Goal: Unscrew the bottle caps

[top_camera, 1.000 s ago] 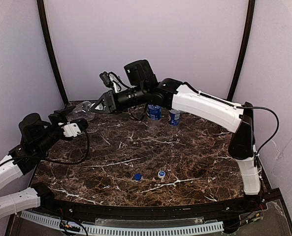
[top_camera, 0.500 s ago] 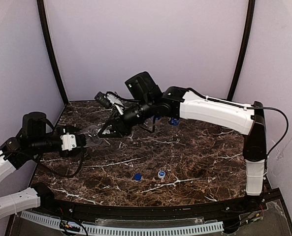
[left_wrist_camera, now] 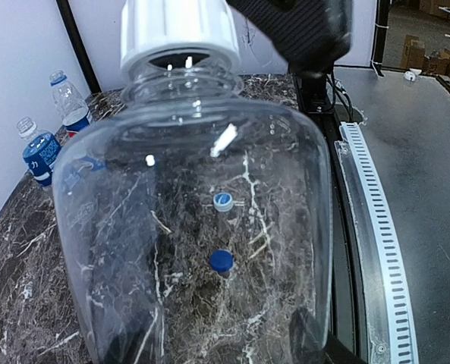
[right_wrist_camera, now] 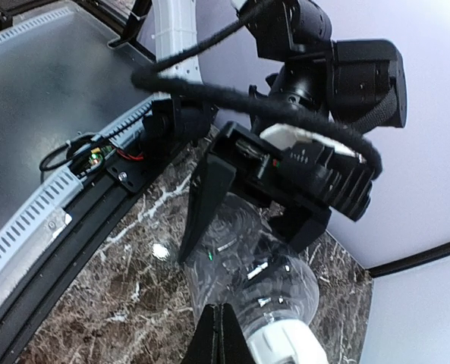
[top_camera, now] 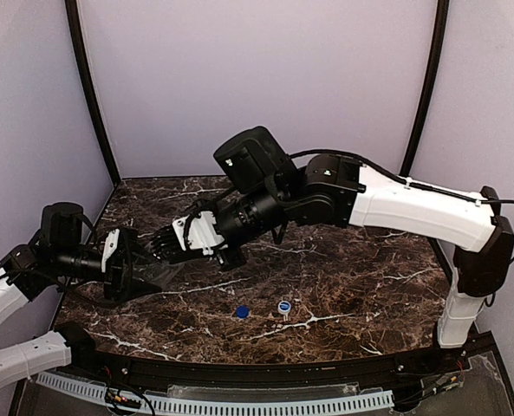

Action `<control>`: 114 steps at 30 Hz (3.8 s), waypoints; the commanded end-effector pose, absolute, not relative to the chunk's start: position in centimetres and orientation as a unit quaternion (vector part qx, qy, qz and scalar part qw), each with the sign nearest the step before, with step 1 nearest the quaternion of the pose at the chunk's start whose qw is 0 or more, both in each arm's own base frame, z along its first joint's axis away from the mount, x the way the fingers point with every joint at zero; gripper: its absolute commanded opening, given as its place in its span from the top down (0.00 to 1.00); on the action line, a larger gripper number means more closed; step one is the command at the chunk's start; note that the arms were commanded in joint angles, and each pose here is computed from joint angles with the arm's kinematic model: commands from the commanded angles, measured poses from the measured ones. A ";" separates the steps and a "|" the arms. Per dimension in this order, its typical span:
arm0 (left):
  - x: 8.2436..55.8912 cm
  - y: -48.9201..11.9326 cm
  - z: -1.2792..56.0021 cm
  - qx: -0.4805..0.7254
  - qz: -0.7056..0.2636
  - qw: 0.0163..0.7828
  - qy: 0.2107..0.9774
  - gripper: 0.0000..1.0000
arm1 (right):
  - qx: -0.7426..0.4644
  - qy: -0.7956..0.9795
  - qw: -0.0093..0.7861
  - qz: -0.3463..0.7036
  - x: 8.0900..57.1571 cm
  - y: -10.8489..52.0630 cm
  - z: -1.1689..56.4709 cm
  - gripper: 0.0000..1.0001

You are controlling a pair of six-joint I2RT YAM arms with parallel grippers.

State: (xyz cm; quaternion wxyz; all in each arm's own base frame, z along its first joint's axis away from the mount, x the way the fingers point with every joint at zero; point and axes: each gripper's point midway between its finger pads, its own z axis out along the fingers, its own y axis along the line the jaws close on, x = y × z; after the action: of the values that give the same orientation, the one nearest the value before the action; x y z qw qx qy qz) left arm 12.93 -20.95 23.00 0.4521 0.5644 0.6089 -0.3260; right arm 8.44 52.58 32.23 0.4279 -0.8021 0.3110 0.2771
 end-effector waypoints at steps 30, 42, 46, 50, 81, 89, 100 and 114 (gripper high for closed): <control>26.1 -14.3 25.4 0.495 0.149 0.635 0.575 0.49 | -0.304 0.754 0.260 0.520 23.7 56.1 34.1 0.28; 25.9 -14.8 25.1 0.506 0.141 0.634 0.568 0.49 | -0.319 0.745 0.248 0.531 23.3 57.3 33.3 0.69; 25.9 -14.9 25.3 0.505 0.140 0.635 0.567 0.49 | -0.321 0.743 0.243 0.535 23.3 57.6 33.2 0.77; 25.7 -15.1 24.9 0.513 0.136 0.631 0.566 0.49 | -0.324 0.746 0.229 0.535 23.1 57.8 32.3 0.75; 12.9 -21.1 22.8 0.613 -0.281 0.465 0.574 0.52 | -0.820 0.316 0.398 0.264 7.7 52.9 28.2 1.00; 12.7 -21.0 22.9 0.625 -0.274 0.459 0.569 0.52 | -0.869 0.256 0.420 0.057 11.2 52.7 25.4 1.00; 12.5 -20.8 22.3 0.625 -0.274 0.455 0.572 0.52 | -0.818 0.154 0.543 -0.111 14.1 53.0 28.9 1.00; 17.4 -19.7 22.3 0.582 -0.163 0.522 0.602 0.52 | -0.679 0.338 0.643 0.103 12.8 51.8 37.9 0.01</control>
State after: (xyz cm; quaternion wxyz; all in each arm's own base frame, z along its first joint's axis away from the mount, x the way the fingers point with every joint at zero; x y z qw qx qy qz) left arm 14.96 -20.05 21.87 0.4841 0.6104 0.5912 -0.2086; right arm 13.56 52.89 30.36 0.5900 -0.7658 0.2552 -0.0168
